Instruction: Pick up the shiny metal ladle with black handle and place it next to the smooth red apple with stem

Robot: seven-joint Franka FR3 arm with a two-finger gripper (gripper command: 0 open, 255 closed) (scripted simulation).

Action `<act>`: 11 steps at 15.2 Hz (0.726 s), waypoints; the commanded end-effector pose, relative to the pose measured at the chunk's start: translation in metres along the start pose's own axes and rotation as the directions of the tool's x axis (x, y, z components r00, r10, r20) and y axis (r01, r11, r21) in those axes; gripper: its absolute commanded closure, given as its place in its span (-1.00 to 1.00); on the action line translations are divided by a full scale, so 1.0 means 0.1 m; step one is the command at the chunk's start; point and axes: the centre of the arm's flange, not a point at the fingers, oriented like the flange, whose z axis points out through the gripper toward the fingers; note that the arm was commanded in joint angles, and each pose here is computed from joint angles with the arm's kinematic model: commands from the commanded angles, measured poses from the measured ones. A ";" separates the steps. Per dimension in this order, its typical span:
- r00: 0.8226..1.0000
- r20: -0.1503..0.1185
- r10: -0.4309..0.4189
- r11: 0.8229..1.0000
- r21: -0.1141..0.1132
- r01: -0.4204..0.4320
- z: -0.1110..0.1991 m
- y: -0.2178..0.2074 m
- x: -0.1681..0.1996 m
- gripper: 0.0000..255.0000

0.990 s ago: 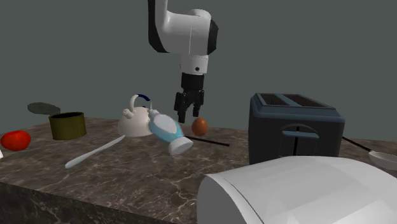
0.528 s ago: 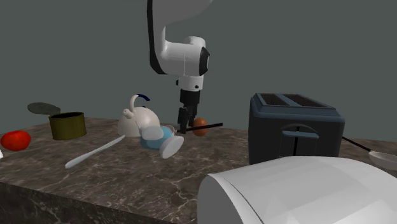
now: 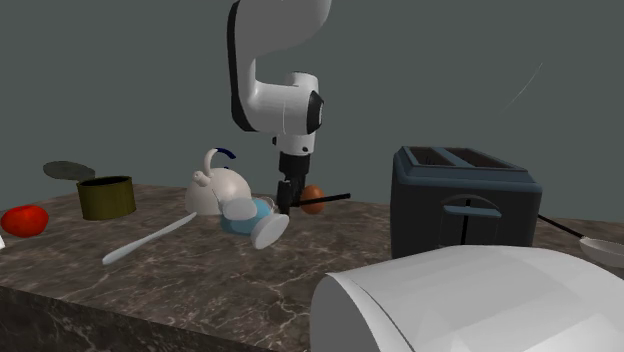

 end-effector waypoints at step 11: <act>1.000 0.009 0.010 1.000 0.014 -0.010 0.18 0.01 -0.13 1.00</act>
